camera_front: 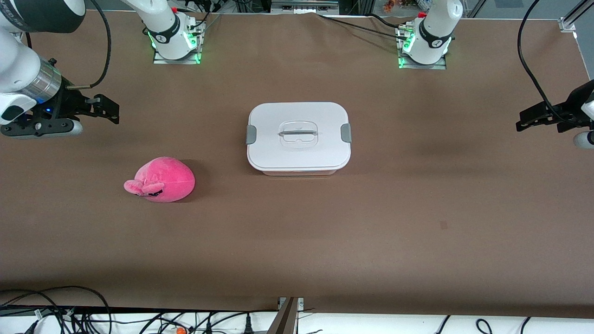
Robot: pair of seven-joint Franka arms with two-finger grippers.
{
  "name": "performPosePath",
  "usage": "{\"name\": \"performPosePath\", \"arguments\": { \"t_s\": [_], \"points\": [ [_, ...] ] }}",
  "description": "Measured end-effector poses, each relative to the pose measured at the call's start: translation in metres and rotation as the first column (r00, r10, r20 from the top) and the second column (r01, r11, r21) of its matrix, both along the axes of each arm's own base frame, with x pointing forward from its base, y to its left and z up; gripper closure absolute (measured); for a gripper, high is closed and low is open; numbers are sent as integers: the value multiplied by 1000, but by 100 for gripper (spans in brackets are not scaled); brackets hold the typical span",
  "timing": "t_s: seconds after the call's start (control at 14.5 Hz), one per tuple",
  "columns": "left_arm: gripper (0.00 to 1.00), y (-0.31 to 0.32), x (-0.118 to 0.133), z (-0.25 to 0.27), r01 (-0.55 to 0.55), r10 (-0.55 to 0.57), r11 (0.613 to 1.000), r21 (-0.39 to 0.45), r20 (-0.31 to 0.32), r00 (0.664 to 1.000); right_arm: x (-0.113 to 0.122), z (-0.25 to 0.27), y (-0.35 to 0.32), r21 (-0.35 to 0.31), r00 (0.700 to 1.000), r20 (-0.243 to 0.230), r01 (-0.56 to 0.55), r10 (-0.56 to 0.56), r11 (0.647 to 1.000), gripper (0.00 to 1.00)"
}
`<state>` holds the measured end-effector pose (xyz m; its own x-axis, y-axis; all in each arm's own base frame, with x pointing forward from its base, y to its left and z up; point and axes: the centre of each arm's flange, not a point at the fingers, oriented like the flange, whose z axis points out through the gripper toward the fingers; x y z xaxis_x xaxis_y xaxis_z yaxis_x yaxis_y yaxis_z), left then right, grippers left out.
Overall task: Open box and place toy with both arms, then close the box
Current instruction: 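Move the left gripper over the white lid's clear handle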
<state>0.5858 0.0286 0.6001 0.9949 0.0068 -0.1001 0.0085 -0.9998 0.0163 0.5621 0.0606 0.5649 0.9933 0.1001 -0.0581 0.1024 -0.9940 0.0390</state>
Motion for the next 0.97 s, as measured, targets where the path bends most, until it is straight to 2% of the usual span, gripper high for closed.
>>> {"name": "performPosePath", "arguments": {
  "t_s": [0.62,0.83,0.97],
  "points": [
    [0,-5,-1,-2,8,-8,1000,-1,-12,1000,-1,0,4,0,1000,-1,-8,8,1000,0],
    [0,-25,1,-5,44,-44,999,-2,-21,999,-1,-1,4,-1,1000,-8,-8,8,1000,0],
    [0,-60,1,-7,103,-103,995,-3,-25,994,-2,-1,4,-1,1000,-9,-8,8,1000,0]
  ]
}}
